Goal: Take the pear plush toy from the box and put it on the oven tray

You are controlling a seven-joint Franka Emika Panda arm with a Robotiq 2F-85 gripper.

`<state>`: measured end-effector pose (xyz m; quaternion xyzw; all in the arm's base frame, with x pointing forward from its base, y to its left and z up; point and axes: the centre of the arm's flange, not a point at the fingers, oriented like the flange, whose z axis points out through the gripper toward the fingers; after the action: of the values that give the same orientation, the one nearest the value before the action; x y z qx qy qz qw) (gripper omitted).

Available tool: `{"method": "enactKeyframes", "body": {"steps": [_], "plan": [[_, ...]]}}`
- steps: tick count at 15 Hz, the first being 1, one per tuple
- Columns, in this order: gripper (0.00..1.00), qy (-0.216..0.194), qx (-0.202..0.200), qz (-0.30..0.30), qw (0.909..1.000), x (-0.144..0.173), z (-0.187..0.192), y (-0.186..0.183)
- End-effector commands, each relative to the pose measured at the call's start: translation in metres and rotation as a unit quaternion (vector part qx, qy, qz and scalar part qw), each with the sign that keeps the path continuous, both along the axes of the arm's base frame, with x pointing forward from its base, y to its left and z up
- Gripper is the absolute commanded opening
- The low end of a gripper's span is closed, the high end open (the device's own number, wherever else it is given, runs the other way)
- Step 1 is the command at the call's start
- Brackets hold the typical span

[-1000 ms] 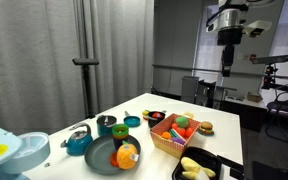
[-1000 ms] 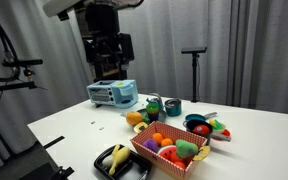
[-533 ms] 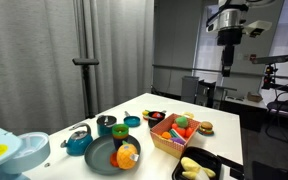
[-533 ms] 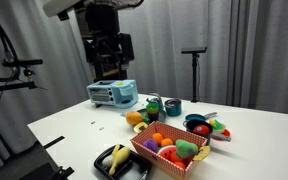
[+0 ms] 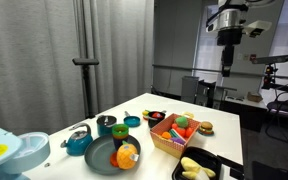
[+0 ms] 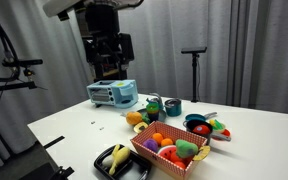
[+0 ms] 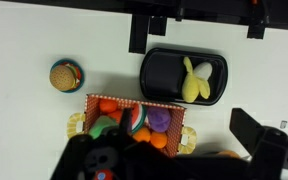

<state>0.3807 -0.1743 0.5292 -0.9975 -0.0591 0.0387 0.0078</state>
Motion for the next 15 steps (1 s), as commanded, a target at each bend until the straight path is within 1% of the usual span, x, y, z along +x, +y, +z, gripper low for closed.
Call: {"method": "enactKeyframes", "body": {"steps": [1,3,4,7,9,12,14,15], "plan": [[1.0,-0.001,0.006,-0.026,0.9996,0.017,-0.001,-0.007],[1.0,-0.001,0.007,-0.045,0.999,0.036,-0.006,-0.015],[1.0,-0.009,-0.001,-0.059,0.9982,0.05,-0.01,-0.02],[1.0,-0.02,-0.005,-0.093,0.9954,0.089,-0.024,-0.034],[1.0,-0.02,-0.02,-0.113,0.9931,0.117,-0.046,-0.044],[1.0,0.005,-0.039,-0.143,0.9889,0.146,-0.092,-0.061],[1.0,0.02,-0.047,-0.154,0.9867,0.154,-0.116,-0.068],[1.0,0.025,-0.046,-0.158,0.986,0.156,-0.121,-0.069]]}}
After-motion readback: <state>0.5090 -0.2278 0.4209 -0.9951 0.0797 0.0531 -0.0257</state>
